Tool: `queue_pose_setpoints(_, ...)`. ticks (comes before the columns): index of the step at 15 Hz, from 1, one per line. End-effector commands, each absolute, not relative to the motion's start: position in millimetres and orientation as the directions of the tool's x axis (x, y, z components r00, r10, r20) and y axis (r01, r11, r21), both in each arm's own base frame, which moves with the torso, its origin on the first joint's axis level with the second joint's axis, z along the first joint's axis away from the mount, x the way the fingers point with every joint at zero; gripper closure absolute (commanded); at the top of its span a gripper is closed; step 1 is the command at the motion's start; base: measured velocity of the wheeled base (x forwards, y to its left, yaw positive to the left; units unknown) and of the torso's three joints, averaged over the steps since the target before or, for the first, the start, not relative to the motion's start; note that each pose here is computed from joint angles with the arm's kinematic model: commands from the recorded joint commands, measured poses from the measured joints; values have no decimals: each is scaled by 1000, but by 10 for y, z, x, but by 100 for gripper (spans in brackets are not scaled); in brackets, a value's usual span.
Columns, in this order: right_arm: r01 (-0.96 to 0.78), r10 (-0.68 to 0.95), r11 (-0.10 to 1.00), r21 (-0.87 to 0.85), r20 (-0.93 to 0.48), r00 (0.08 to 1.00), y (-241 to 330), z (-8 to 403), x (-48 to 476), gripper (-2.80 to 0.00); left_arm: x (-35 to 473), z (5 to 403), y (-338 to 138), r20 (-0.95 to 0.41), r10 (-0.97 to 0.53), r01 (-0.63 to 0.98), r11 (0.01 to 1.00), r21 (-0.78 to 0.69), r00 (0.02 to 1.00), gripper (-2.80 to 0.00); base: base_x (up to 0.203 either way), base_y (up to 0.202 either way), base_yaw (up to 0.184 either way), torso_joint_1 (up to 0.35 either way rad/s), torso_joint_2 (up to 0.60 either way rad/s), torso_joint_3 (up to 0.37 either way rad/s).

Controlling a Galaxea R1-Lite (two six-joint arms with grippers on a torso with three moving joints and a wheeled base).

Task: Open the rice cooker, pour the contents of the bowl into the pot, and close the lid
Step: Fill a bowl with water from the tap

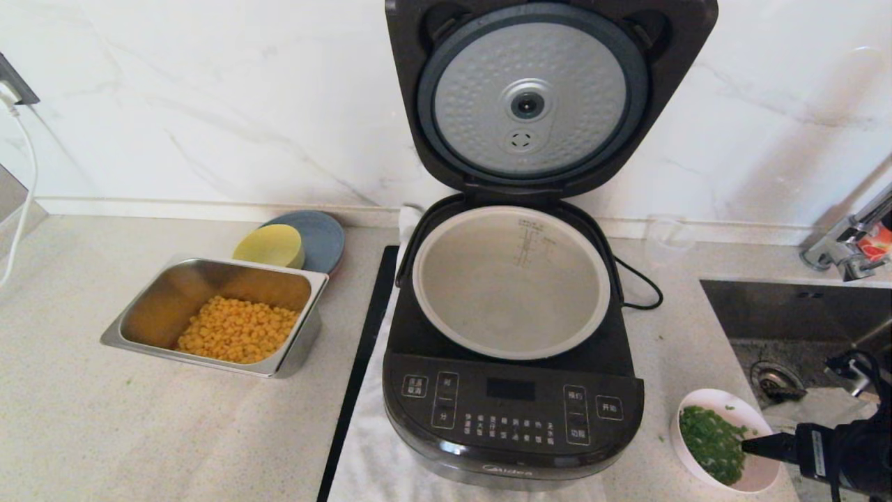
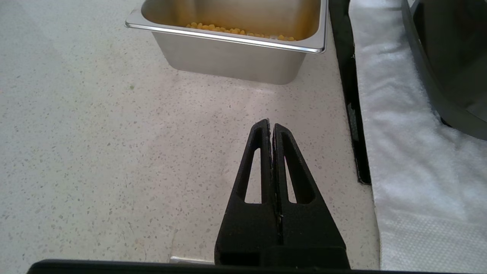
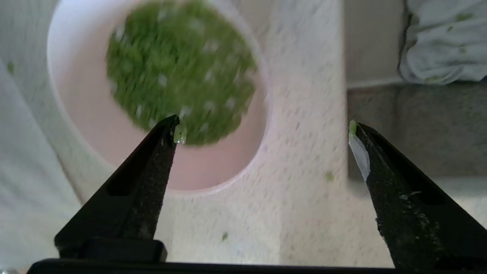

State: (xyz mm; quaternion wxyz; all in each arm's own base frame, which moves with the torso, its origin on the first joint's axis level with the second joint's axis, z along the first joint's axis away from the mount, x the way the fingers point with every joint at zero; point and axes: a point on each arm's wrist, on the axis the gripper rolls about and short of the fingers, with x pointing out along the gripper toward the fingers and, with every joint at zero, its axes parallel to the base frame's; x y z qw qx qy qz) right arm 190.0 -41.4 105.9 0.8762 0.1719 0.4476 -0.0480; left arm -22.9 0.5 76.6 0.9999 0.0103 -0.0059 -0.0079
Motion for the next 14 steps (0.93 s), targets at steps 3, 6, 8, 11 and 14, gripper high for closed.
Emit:
queue_pose_setpoints(3,262,63,929,260,-812,581,-502,996,2078,-280,-223,744,5,5,-15,15,1000,21,1000,0,0,0,0,0,0,0)
queue_pose_setpoints(6,265,64,929,260,-814,577,-518,943,2125,-280,-223,744,5,5,-15,15,1000,21,1000,0,0,0,0,0,0,0)
queue_pose_setpoints(8,265,59,929,259,-809,585,-535,925,2167,-280,-223,744,5,5,-15,15,1000,21,1000,0,0,0,0,0,0,0)
queue_pose_setpoints(11,267,59,928,259,-811,582,-542,908,2186,-280,-223,744,5,5,-15,15,1000,20,1000,0,0,0,0,0,0,0)
queue_pose_setpoints(14,275,60,926,257,-822,566,-554,858,2209,-280,-224,744,5,6,-15,15,1000,21,1000,0,0,0,0,0,0,0)
